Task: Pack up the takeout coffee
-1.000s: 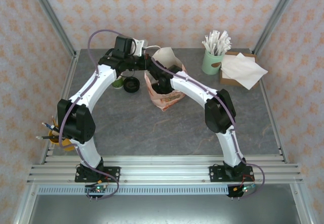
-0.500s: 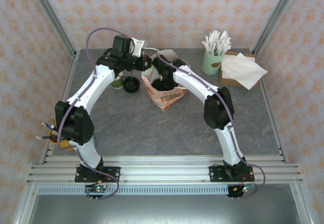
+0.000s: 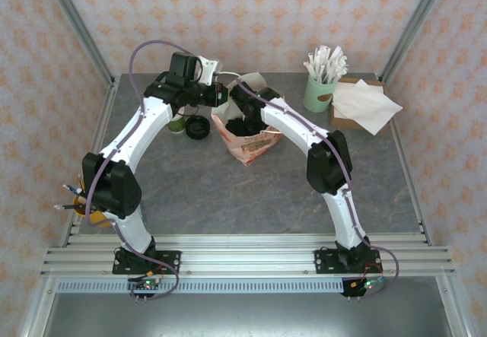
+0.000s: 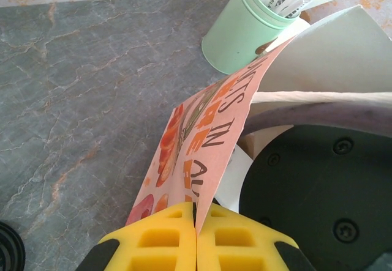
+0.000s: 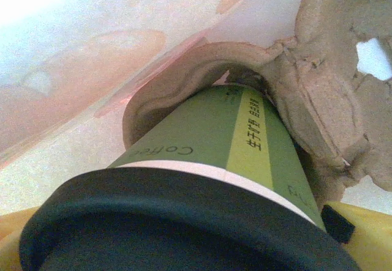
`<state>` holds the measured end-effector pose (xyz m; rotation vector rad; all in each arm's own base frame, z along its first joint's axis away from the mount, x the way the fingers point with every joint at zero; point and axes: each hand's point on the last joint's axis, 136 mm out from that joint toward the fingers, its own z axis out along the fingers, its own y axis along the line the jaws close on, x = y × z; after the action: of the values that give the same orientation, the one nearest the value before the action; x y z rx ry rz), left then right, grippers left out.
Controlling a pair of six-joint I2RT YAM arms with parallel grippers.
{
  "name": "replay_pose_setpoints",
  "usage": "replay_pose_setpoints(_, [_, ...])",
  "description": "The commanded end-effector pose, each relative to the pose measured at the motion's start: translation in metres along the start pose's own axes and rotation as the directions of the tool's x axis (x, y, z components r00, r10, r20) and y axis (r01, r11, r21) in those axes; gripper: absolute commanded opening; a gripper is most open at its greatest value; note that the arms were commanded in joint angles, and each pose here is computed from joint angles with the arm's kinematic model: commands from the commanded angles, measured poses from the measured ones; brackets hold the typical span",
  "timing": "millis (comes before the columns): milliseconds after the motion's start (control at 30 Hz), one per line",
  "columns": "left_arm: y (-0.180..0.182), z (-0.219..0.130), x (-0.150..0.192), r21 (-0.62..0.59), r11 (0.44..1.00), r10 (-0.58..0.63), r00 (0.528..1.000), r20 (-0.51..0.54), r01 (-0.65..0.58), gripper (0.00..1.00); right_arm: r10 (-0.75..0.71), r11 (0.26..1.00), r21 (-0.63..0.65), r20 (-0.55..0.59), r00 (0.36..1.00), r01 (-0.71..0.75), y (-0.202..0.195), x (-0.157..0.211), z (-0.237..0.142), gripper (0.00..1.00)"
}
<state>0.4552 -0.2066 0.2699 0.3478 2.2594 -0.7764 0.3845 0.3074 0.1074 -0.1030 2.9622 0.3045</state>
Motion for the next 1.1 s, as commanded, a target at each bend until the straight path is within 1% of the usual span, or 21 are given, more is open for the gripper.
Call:
replay_pose_setpoints(0, [-0.033, -0.001, 0.006, 0.092, 0.995, 0.048, 0.998, -0.034, -0.045, 0.00, 0.028, 1.000, -0.006, 0.088, 0.996, -0.027, 0.003, -0.019, -0.020, 0.99])
replay_pose_setpoints(333, [-0.028, -0.005, 0.001, 0.045, 0.998, 0.048, 0.998, -0.042, -0.046, 0.00, 0.028, 0.999, -0.035, 0.130, 0.991, -0.024, 0.012, -0.029, -0.043, 0.99])
replay_pose_setpoints(500, [-0.023, -0.004, 0.005, 0.023, 0.999, 0.041, 0.997, -0.060, -0.040, 0.00, 0.029, 0.999, -0.042, 0.144, 0.989, -0.023, 0.014, -0.032, -0.052, 0.99])
replay_pose_setpoints(800, [-0.017, 0.000, 0.006, -0.011, 1.000, -0.018, 0.995, -0.097, 0.017, 0.00, 0.027, 0.999, -0.034, 0.128, 0.991, -0.023, 0.012, -0.027, -0.055, 0.99])
replay_pose_setpoints(933, [-0.012, 0.003, 0.007, -0.031, 0.999, -0.046, 0.993, -0.109, 0.043, 0.00, 0.028, 0.999, -0.039, 0.160, 0.987, -0.022, 0.013, -0.032, -0.068, 0.99])
replay_pose_setpoints(1067, [-0.005, 0.005, 0.005, -0.059, 0.997, -0.065, 0.991, -0.116, 0.059, 0.00, 0.029, 0.998, -0.054, 0.203, 0.979, -0.019, 0.016, -0.038, -0.089, 0.99])
